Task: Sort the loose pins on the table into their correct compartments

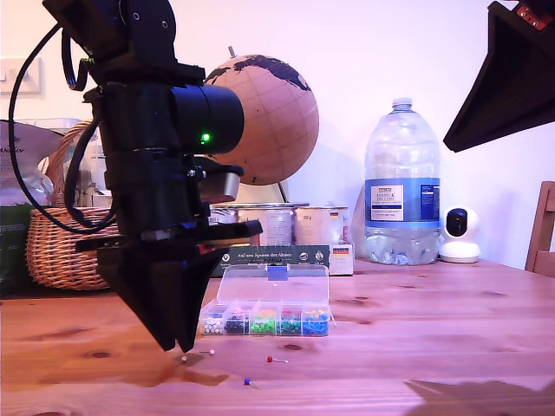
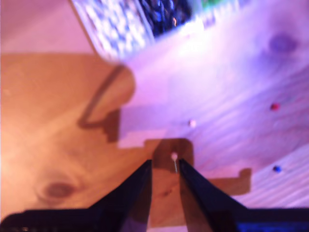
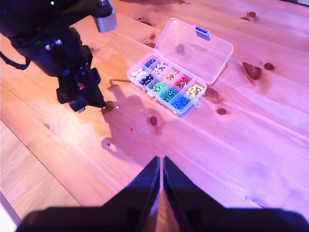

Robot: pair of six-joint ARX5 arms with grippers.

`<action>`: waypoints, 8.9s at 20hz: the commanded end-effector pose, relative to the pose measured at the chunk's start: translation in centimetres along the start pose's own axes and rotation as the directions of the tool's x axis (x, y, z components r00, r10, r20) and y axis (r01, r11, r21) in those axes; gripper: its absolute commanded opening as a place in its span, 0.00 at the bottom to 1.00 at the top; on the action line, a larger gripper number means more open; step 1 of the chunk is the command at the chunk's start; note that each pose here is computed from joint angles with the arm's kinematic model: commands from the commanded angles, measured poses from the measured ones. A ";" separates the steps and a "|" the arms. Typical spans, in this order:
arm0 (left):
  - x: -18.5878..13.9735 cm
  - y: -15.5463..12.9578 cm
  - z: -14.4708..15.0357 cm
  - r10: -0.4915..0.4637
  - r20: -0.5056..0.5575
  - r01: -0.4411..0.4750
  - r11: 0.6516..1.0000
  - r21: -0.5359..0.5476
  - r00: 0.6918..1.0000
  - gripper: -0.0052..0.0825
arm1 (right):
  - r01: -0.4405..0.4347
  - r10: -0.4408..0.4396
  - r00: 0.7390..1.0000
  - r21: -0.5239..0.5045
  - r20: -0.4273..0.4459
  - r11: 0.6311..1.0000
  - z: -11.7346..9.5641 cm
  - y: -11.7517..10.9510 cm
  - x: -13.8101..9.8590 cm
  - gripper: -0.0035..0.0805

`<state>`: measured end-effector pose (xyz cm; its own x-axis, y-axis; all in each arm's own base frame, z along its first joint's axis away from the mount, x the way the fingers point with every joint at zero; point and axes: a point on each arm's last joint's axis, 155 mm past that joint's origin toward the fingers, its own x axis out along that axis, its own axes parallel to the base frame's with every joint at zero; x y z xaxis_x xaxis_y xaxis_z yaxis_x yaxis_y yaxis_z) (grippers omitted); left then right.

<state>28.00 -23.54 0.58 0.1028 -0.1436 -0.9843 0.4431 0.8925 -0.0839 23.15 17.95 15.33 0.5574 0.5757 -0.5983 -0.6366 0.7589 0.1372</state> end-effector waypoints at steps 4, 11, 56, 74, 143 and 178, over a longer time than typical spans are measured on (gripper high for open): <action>1.6 0.1 0.2 0.008 -0.038 -0.008 1.000 0.004 0.999 0.23 | -0.003 0.003 1.000 0.004 -0.011 1.000 -0.5 0.0 0.3 0.03; 1.3 0.3 -1.3 0.024 -0.120 -0.022 1.000 0.017 0.992 0.23 | -0.003 0.003 1.000 0.004 -0.009 1.000 -0.5 0.0 0.3 0.03; 2.5 -0.6 -1.4 0.006 -0.132 -0.016 0.997 -0.072 0.991 0.14 | -0.004 0.004 1.000 0.000 0.007 1.000 -0.1 0.1 0.3 0.03; 1.3 -1.1 -0.4 -0.031 -0.126 0.033 0.999 0.010 0.992 0.04 | -0.012 0.012 1.000 0.001 0.007 1.000 -0.1 0.2 0.3 0.03; -7.8 -1.0 8.0 -0.150 0.111 0.083 0.885 0.458 0.982 0.04 | -0.011 0.011 1.000 0.004 0.019 1.000 0.2 0.2 0.3 0.03; -6.8 -1.9 1.1 -0.112 -0.020 0.070 0.465 0.883 0.994 0.04 | -0.003 0.003 1.000 0.005 0.020 1.000 0.3 0.0 0.3 0.03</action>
<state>27.39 -24.66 7.77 0.0254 -0.2319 -0.9724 0.9990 0.0420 0.0161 23.57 18.18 15.97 0.5739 0.5847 -0.5734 -0.6382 0.7581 0.1343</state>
